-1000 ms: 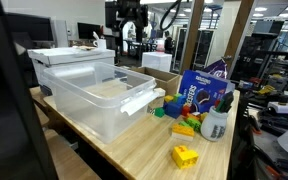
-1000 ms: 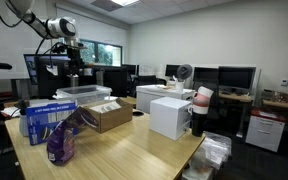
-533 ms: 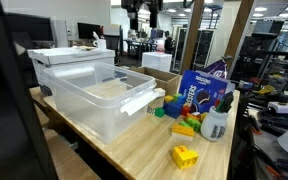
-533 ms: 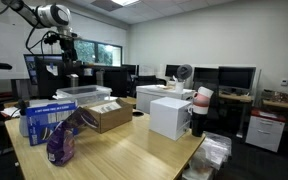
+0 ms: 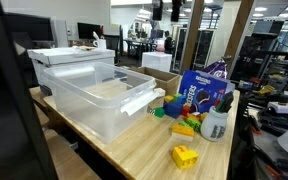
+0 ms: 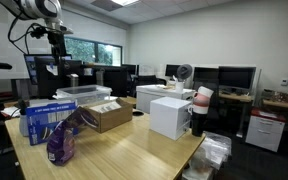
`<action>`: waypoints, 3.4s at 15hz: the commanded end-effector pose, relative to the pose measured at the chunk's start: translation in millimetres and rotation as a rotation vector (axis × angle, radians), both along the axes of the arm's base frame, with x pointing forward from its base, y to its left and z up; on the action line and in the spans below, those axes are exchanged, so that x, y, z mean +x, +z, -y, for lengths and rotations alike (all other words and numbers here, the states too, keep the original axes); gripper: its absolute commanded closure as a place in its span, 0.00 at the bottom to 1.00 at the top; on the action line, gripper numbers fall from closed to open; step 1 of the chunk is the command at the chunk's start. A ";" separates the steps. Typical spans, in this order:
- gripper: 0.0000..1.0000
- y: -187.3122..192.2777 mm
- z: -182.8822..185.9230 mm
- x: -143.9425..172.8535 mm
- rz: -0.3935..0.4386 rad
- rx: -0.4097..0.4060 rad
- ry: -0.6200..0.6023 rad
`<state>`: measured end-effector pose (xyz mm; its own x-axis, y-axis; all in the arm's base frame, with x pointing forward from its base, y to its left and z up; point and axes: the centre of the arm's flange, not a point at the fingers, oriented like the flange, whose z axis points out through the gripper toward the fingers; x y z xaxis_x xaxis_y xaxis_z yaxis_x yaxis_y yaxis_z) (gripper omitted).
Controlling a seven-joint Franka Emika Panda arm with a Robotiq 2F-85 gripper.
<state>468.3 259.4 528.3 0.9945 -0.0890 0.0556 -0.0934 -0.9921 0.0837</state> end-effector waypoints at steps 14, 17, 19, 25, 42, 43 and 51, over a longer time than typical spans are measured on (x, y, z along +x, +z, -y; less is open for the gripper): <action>0.00 -37.1 26.9 -105.8 0.111 0.066 -0.079; 0.00 -35.3 30.9 -102.6 0.100 0.047 -0.081; 0.00 -31.2 34.9 -100.4 0.091 0.047 -0.036; 0.00 -24.0 75.0 -90.4 0.017 0.008 0.055; 0.00 10.7 247.0 -78.9 -0.100 0.062 0.235; 0.00 12.6 250.5 -81.7 -0.113 0.058 0.240; 0.00 36.6 250.6 -101.7 -0.107 -0.066 0.226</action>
<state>379.3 3.8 552.8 0.9902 0.1239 -0.0641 0.1297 -0.9868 0.0971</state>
